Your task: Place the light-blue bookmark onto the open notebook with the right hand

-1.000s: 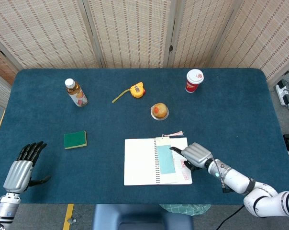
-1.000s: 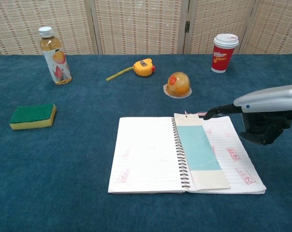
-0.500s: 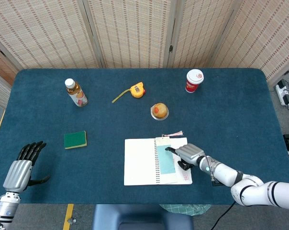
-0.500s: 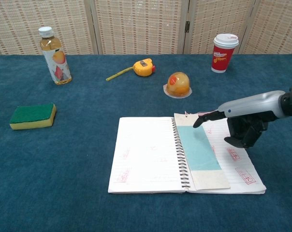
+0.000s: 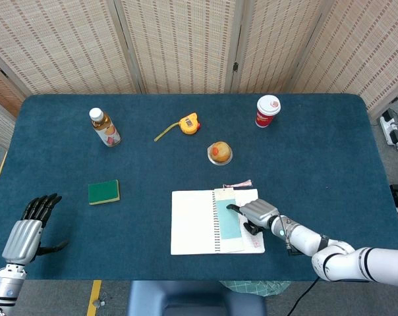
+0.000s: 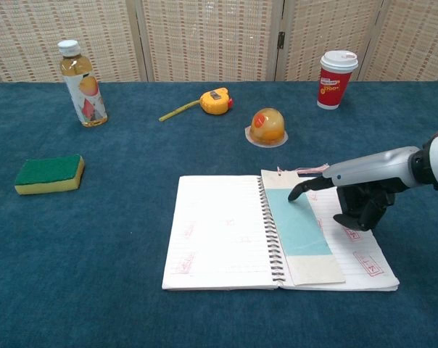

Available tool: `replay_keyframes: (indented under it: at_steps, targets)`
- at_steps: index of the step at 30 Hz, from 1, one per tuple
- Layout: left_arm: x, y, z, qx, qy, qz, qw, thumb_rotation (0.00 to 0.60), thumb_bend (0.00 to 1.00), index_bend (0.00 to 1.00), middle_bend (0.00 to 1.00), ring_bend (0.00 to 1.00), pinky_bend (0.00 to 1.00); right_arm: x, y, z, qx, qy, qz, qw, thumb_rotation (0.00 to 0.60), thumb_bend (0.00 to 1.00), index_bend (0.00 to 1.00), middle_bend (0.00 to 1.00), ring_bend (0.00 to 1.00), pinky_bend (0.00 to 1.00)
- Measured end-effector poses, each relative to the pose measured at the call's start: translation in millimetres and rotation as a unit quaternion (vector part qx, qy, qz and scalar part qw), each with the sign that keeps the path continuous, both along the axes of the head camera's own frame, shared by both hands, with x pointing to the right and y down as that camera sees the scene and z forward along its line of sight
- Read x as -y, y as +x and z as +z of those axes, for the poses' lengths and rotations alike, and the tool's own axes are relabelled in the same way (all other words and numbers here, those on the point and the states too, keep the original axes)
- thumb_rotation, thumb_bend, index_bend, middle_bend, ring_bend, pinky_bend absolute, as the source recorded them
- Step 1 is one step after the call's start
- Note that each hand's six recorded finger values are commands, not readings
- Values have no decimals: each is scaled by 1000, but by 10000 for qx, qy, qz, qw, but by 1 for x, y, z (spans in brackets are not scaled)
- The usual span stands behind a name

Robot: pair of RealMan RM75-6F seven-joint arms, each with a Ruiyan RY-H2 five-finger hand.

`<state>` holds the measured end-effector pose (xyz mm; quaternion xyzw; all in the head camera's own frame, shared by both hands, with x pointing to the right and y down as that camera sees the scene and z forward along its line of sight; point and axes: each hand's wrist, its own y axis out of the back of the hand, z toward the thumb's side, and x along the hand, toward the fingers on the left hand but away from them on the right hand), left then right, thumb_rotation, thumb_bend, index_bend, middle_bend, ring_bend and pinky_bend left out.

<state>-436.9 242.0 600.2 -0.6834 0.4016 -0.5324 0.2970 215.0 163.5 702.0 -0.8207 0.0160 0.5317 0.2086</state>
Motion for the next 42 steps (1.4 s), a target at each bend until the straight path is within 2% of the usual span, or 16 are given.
replay_keyframes:
  at_steps: [24, 35, 42]
  targets:
    - [-1, 2, -2, 0, 25, 50, 10000, 600, 128, 128, 102, 22, 61, -6, 11, -11, -107, 49, -68, 9999, 599, 681, 0, 1000, 1000, 1000]
    - [-1, 3, -2, -12, 19, 57, 10000, 600, 129, 128, 102, 22, 61, 7, 11, -7, -64, 282, 166, 9994, 600, 659, 0, 1000, 1000, 1000]
    - [-1, 2, 0, -24, -3, 37, 10000, 600, 129, 128, 101, 21, 62, 30, 2, 5, -39, 478, 511, 9975, 600, 638, 0, 1000, 1000, 1000]
